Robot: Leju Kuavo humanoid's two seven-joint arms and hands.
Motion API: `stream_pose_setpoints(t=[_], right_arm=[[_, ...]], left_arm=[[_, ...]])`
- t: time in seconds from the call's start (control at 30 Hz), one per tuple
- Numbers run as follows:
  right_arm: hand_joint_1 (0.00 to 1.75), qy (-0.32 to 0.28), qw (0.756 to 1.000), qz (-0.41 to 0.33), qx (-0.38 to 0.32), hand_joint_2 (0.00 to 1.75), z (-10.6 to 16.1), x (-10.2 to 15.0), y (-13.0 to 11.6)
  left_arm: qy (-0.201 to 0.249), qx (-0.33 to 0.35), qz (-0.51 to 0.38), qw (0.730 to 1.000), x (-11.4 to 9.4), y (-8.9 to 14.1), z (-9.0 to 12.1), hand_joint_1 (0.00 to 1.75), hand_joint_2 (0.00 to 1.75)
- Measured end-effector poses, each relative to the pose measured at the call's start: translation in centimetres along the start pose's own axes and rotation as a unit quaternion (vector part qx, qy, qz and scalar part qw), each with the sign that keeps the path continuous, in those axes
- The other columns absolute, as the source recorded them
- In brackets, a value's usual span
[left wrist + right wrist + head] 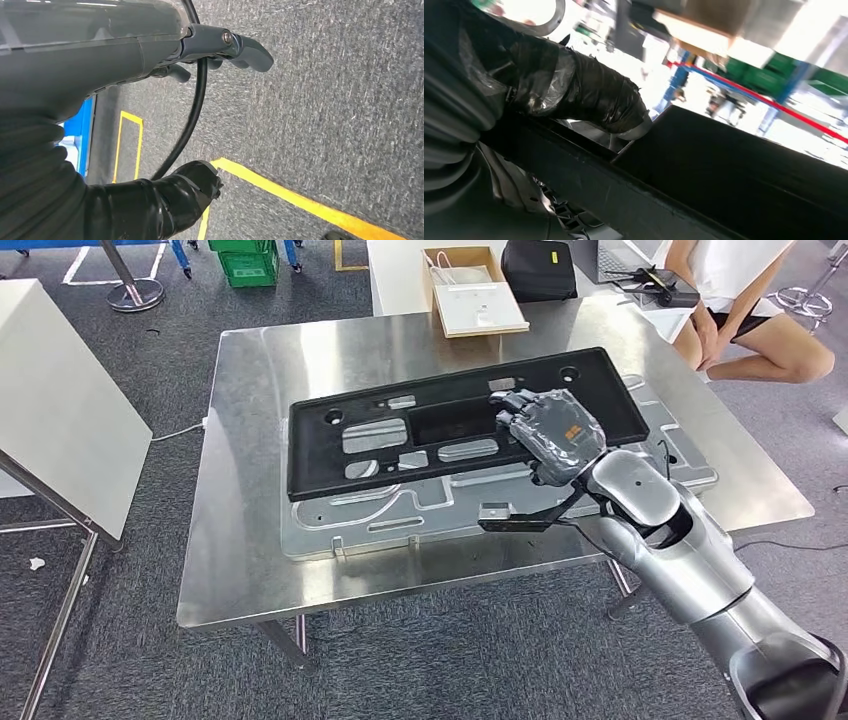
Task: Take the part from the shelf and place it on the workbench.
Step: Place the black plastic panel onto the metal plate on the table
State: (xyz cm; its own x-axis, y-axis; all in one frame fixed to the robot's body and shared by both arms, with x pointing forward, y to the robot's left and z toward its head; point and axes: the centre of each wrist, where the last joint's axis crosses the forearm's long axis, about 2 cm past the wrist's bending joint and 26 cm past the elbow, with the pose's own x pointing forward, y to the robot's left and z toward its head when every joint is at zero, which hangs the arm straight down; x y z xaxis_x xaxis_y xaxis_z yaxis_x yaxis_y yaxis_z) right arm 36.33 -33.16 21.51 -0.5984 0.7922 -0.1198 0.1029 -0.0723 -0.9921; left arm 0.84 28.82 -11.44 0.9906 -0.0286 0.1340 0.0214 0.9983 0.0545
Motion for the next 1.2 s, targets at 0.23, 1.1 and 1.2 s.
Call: stream_pose_setpoints(t=[0.23, 1.1, 1.2], right_arm=[[1.75, 0.087, 0.996, -0.008, 0.018, 1.75, 2.4, -3.7, 1.2], [1.75, 0.109, 0.992, -0.014, 0.054, 1.75, 3.7, -4.7, 3.1], [1.75, 0.106, 0.993, -0.015, 0.058, 1.75, 3.8, -4.7, 3.3]], left_arm=[[0.011, 0.001, 0.011, 1.0, -0.1, -0.5, 0.0, 0.0, 1.75], [0.011, 0.003, 0.021, 1.0, 0.0, -1.1, 0.1, 0.0, 1.75], [0.012, 0.003, 0.022, 1.0, 0.0, -1.1, 0.1, 0.0, 1.75]])
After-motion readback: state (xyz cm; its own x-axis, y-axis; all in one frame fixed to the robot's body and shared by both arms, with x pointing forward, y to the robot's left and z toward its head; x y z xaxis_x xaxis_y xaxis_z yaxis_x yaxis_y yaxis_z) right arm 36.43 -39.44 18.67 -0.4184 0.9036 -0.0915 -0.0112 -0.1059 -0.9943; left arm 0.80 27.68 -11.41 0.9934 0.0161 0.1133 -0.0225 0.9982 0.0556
